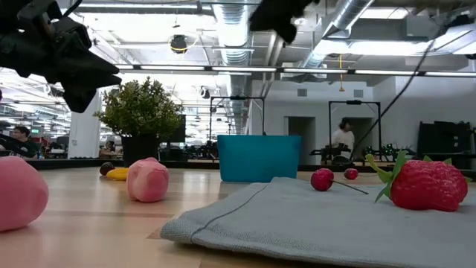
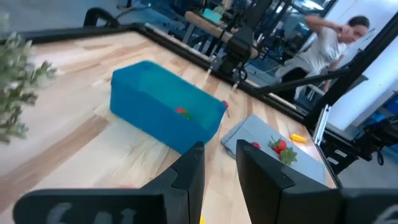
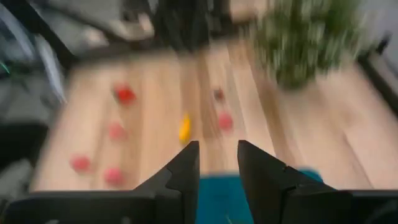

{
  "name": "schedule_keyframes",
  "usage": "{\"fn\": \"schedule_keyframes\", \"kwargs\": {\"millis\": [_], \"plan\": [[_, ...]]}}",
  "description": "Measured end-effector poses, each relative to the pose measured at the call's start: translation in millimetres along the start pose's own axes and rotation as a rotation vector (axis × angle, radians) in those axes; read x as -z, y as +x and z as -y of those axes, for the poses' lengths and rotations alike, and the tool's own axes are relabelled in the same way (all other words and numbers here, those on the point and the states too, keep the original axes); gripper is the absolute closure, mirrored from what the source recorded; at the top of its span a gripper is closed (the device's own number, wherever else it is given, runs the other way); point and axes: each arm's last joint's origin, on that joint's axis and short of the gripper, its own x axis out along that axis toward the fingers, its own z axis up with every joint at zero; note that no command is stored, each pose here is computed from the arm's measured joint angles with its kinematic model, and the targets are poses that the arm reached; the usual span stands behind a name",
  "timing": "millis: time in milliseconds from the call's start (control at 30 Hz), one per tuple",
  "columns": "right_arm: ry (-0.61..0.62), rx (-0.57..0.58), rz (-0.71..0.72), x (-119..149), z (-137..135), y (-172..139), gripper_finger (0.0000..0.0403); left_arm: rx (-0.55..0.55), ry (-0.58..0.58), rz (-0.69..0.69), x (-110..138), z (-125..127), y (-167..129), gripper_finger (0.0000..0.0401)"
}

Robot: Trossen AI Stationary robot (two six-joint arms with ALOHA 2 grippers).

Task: Pick and placing Produce into tupperware
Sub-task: Put the cherry into the blue bin

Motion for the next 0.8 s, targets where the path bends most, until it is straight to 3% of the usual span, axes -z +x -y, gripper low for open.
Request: {"fn": "schedule_keyframes", "kwargs": {"millis": [200, 333, 533, 667, 800], "plan": [[0.010, 0.073, 0.139, 39.5, -23.1, -41.8, 0.0274, 0.020, 0.026, 0.021, -2.4, 1.6, -0.1, 0.0318], [0.045, 0.031, 0.242, 73.7, -36.2, -51.8, 0.0275, 0.044, 0.015, 0.003, -1.5, 2.1, -0.1, 0.0318], [0.083, -0.068, 0.395, 124.0, -46.6, -50.5, 0.0271, 0.072, 0.089, -0.010, -1.0, 2.9, -0.1, 0.0318], [0.113, -0.113, 0.396, 149.2, -50.0, -42.7, 0.0268, 0.075, 0.146, -0.017, -0.3, 2.7, -0.1, 0.0318], [0.116, -0.143, 0.425, 163.7, -56.3, -39.1, 0.0270, -0.006, 0.163, -0.015, 1.4, -0.7, 0.0, 0.0318]]}}
